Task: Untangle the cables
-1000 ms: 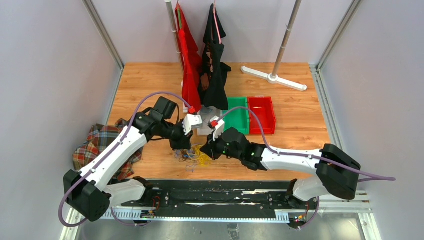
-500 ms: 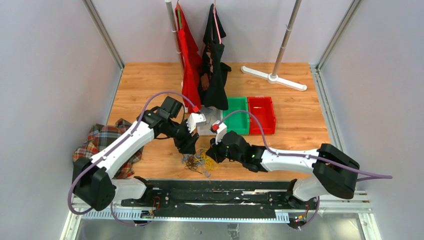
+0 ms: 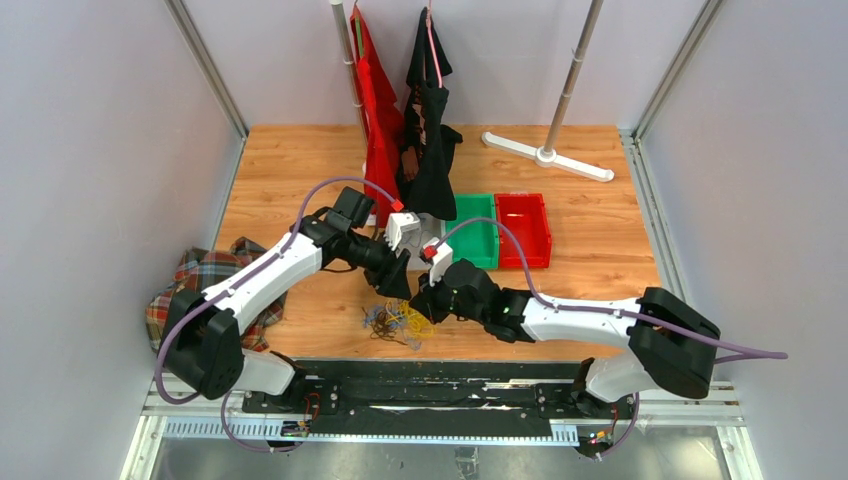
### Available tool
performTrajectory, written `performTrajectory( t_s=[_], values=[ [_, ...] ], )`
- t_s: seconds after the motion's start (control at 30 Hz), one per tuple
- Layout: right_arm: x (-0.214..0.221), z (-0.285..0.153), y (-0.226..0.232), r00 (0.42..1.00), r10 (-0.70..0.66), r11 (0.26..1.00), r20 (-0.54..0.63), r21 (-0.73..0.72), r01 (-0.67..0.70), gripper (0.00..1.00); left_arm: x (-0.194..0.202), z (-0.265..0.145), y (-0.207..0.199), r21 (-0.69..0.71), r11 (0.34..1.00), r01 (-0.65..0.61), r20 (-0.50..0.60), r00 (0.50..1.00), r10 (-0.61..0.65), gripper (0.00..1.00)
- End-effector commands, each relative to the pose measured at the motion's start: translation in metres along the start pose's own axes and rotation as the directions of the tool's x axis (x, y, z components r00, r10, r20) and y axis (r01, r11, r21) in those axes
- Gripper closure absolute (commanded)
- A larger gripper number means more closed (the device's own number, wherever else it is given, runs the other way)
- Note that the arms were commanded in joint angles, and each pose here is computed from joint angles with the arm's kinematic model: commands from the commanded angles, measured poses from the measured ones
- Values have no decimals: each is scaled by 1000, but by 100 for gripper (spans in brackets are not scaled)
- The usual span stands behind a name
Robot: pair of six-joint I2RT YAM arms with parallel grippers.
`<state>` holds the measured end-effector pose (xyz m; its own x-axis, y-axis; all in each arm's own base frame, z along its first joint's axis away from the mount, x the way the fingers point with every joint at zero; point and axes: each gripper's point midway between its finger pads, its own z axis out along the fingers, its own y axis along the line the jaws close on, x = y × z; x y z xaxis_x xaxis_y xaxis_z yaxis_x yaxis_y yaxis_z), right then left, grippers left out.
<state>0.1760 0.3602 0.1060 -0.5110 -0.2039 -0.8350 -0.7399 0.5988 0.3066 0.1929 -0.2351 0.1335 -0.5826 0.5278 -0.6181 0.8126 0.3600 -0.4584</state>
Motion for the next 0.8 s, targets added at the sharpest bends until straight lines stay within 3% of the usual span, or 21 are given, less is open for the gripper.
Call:
performTrajectory(
  t_s=[0.0,0.23,0.4,0.53,0.77],
  values=[
    [-24,-6,8,997,-1,1000,76,-19,3,100,-24,0,-4,13,999,36,108,993,-37,47],
    [-29,-13,6,994,12,1000,113,-12,-11,99,-12,-2,0,-32,998,52,92,995,-48,63],
    [-24,-11,4,995,17,1000,102,-9,-16,100,-22,-15,1,-88,996,27,121,993,-16,86],
    [-14,-9,0,996,27,1000,87,-1,-27,99,-42,-34,-7,-123,992,2,189,982,21,91],
    [0,-5,-5,998,37,999,58,15,-38,99,-46,-49,-14,-154,988,0,190,981,30,91]
  ],
)
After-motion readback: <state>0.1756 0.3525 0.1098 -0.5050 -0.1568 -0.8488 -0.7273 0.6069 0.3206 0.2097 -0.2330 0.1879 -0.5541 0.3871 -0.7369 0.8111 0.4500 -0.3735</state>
